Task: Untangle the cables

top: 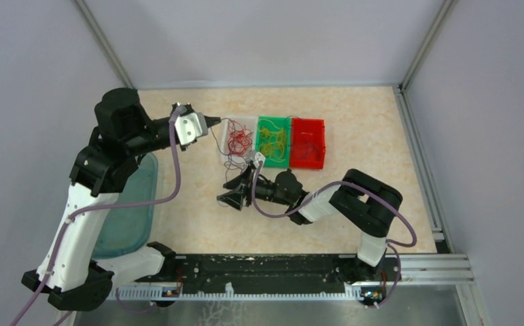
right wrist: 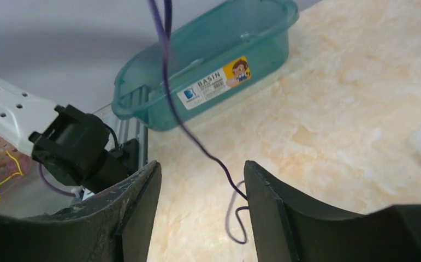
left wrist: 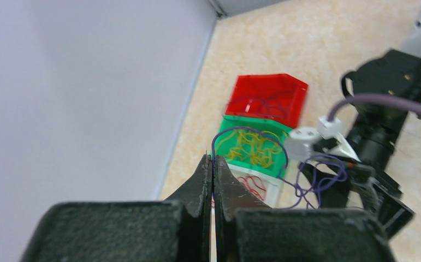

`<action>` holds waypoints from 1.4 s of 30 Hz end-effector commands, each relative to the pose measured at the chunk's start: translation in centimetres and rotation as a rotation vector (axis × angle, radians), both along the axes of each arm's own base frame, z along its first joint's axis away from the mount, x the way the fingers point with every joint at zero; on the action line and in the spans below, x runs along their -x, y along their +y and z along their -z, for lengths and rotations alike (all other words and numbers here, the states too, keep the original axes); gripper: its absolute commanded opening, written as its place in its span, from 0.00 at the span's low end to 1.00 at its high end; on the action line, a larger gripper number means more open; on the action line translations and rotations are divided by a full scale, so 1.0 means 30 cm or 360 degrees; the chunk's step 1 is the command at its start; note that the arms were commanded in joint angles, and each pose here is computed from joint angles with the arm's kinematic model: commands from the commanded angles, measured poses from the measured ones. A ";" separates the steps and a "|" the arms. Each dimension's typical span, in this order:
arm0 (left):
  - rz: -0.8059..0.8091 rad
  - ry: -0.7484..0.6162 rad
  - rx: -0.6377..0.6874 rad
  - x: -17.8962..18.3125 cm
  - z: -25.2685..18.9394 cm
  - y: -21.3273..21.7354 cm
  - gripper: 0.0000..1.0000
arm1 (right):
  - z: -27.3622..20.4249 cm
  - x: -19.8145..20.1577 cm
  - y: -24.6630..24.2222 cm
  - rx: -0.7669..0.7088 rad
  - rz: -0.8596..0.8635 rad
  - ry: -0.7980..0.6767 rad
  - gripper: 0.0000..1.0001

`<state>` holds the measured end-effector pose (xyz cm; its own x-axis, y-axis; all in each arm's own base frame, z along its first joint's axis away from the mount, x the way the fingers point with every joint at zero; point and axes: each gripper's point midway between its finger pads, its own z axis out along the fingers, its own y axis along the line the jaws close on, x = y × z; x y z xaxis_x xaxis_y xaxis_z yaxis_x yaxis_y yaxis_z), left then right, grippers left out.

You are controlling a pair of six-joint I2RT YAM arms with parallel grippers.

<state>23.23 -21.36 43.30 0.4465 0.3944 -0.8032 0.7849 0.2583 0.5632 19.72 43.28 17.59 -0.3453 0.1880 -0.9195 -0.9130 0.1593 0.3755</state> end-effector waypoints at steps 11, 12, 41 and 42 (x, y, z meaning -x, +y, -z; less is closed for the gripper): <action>-0.0137 -0.0522 0.0317 0.034 -0.405 0.066 0.00 | 0.094 0.025 -0.016 -0.0061 0.0055 0.0069 0.38; -0.0146 -0.0555 0.0327 0.034 -0.425 0.071 0.00 | 0.104 0.028 -0.020 -0.0059 0.0057 0.0079 0.38; -0.0103 -0.0285 0.0314 0.025 -0.180 0.035 0.00 | -0.210 -0.045 -0.441 0.0206 0.0596 -0.0481 0.86; -0.0103 -0.0315 0.0311 0.024 -0.191 0.037 0.00 | -0.207 -0.034 -0.443 0.0186 0.0577 -0.0477 0.86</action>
